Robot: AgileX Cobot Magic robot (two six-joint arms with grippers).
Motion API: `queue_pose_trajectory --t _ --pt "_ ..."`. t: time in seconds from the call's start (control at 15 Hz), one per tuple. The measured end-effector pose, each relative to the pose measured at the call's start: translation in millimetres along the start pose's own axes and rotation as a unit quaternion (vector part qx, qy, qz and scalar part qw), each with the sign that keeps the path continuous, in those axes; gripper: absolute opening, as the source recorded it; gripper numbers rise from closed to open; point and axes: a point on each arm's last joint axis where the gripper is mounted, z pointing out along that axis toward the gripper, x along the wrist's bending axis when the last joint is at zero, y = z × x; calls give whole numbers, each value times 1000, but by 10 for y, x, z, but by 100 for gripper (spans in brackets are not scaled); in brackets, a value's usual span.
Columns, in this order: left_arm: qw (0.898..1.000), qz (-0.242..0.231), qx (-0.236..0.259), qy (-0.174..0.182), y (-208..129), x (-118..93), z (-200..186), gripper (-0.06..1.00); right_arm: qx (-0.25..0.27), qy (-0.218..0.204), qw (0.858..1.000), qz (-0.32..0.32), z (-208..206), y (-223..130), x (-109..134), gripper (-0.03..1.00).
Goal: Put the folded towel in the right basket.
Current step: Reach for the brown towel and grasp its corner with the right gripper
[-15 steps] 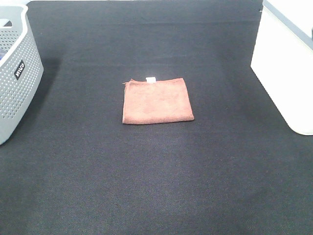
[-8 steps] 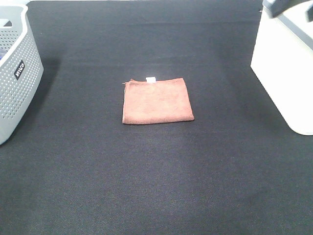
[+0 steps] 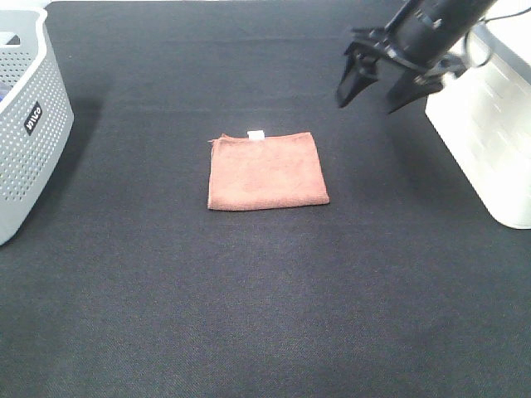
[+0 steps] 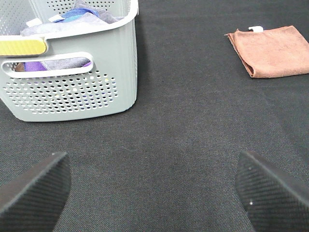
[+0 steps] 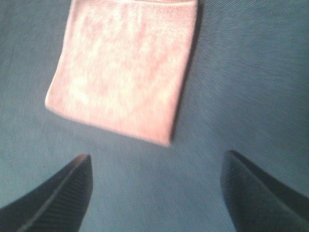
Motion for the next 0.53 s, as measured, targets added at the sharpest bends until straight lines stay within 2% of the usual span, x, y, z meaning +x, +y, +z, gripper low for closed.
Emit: queue_pose_trajectory --t 0.07,0.27,0.53 --pt "1000 0 0 0 0 0 0 88 0 0 1000 0 0 0 0 70" --pt "1000 0 0 0 0 0 0 88 19 23 999 14 398 153 -89 68" --pt "1000 0 0 0 0 0 0 88 91 46 995 6 815 257 -189 68"
